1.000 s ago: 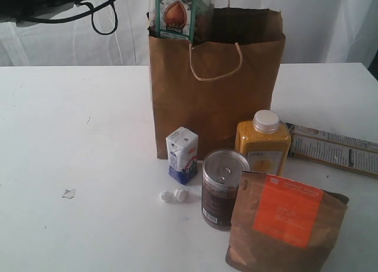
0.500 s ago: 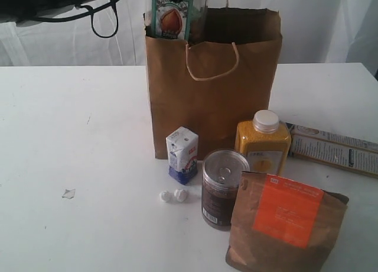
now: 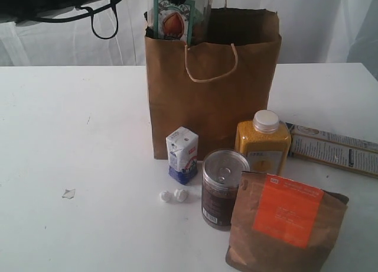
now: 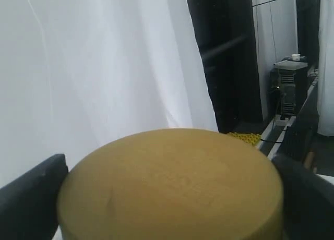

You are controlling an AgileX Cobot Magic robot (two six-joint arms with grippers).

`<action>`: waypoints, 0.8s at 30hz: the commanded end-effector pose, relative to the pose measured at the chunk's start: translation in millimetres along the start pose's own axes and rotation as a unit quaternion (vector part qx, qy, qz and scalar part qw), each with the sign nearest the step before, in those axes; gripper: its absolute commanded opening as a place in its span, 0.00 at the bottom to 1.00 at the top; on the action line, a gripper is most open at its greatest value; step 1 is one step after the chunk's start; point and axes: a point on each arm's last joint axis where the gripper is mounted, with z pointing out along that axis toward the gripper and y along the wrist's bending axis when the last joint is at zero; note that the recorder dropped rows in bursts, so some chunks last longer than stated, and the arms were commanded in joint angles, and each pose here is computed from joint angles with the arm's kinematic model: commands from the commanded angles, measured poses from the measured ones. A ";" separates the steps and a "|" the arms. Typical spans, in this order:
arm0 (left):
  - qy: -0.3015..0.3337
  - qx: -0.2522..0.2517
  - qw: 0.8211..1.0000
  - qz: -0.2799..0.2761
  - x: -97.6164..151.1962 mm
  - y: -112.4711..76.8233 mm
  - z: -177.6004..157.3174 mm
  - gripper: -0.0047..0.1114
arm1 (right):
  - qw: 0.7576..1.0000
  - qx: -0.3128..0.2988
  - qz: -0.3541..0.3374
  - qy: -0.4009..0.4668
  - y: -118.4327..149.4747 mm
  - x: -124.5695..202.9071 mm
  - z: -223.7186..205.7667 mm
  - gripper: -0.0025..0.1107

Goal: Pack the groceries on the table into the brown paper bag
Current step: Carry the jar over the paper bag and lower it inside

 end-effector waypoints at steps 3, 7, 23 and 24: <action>-0.030 0.015 0.999 0.001 -15.2 -3.0 -1.8 0.73 | 1.000 0.002 0.003 -0.001 -0.2 0.1 0.0 0.02; -0.052 0.046 0.998 0.005 -19.1 -8.8 -2.5 0.73 | 1.000 0.002 0.003 -0.001 -0.2 0.1 0.0 0.02; -0.041 0.096 0.993 0.050 -16.4 -18.0 -3.6 0.95 | 1.000 0.002 0.003 -0.001 -0.2 0.1 0.0 0.02; -0.040 0.096 0.993 0.050 -16.2 -18.1 -3.6 0.95 | 1.000 0.002 0.003 -0.001 -0.2 0.1 0.0 0.02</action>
